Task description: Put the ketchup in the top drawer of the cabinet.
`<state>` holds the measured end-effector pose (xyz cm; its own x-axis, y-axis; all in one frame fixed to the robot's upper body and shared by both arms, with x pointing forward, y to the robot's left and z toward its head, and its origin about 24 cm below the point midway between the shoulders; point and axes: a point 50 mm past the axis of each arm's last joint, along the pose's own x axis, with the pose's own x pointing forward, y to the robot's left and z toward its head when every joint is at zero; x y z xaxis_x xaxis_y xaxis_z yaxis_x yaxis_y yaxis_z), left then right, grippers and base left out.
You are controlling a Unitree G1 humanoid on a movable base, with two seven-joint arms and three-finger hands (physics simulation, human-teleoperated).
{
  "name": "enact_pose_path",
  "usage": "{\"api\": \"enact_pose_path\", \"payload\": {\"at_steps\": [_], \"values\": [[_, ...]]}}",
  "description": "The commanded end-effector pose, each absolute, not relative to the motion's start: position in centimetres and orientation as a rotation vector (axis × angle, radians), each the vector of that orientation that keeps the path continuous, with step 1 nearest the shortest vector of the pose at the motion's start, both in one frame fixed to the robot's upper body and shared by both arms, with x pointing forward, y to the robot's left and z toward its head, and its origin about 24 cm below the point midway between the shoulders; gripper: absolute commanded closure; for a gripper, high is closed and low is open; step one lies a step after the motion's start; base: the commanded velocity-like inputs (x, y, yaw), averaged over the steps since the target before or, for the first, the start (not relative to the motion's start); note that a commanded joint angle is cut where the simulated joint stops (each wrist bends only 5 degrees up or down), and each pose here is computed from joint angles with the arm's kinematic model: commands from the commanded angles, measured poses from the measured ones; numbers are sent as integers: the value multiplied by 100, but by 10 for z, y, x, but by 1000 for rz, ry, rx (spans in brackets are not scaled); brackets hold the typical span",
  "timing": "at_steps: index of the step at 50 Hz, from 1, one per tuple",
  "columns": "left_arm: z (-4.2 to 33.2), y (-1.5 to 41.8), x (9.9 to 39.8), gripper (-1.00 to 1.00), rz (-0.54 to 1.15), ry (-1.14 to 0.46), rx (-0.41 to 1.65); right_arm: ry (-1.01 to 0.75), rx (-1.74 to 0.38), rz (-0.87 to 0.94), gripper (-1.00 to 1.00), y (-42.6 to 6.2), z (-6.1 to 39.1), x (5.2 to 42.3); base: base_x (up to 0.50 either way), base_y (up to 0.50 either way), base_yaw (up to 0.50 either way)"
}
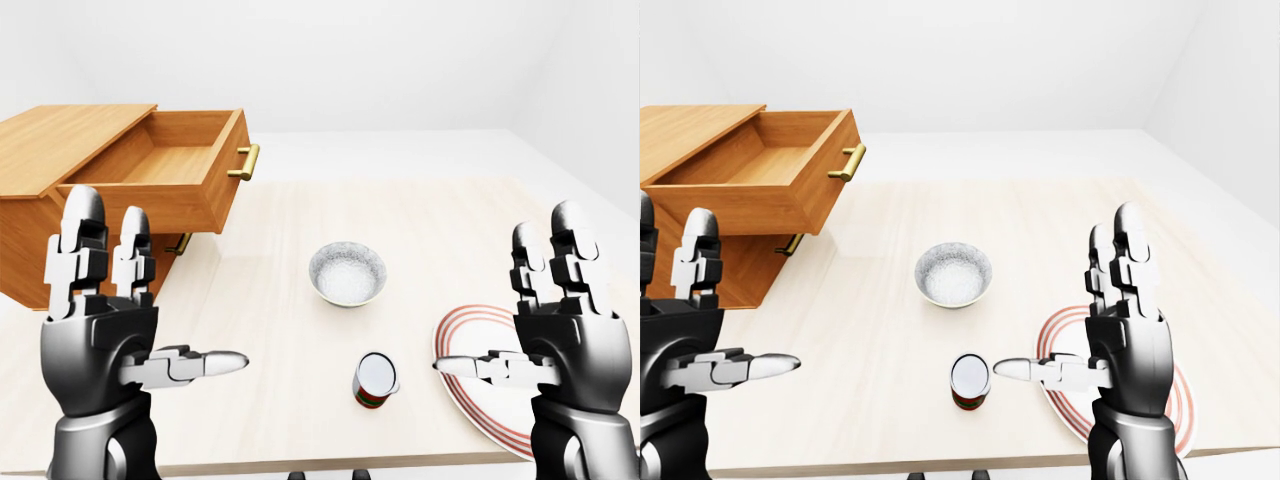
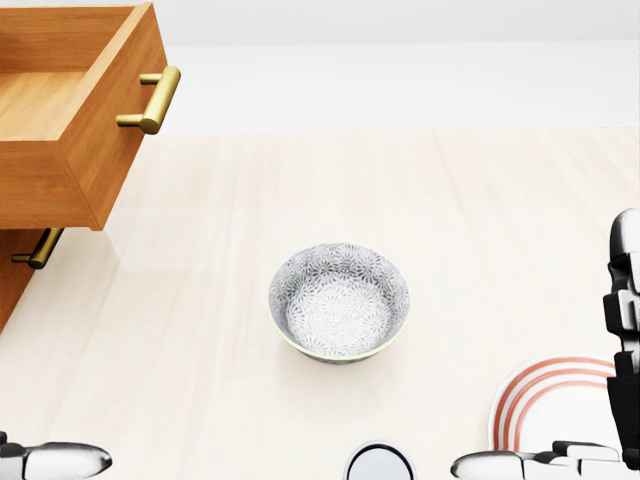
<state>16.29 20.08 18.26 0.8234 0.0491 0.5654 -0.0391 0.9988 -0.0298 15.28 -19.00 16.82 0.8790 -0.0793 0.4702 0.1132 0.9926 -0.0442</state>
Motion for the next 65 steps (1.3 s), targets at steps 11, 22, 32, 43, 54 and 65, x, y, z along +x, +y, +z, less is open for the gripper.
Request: {"api": "enact_pose_path", "payload": {"at_steps": [11,22,32,43,54,65], "values": [[185,202,160,-100,52,-615,-16,-478,-81,-116,-99,-190,167,154,34,0,0],[185,203,160,-100,54,-618,-18,-437,-155,-112,-100,-187,162,157,0,22,0],[188,204,158,-100,58,-632,-17,-429,-147,-105,-100,-186,160,159,0,50,0],[187,203,159,-100,55,-625,-16,-420,-149,-99,-100,-186,158,160,0,50,0],[186,203,160,-100,54,-619,-16,-428,-149,-99,-100,-185,160,159,0,50,0],[186,203,159,-100,55,-619,-15,-417,-144,-102,-100,-186,157,160,0,45,0]]}}
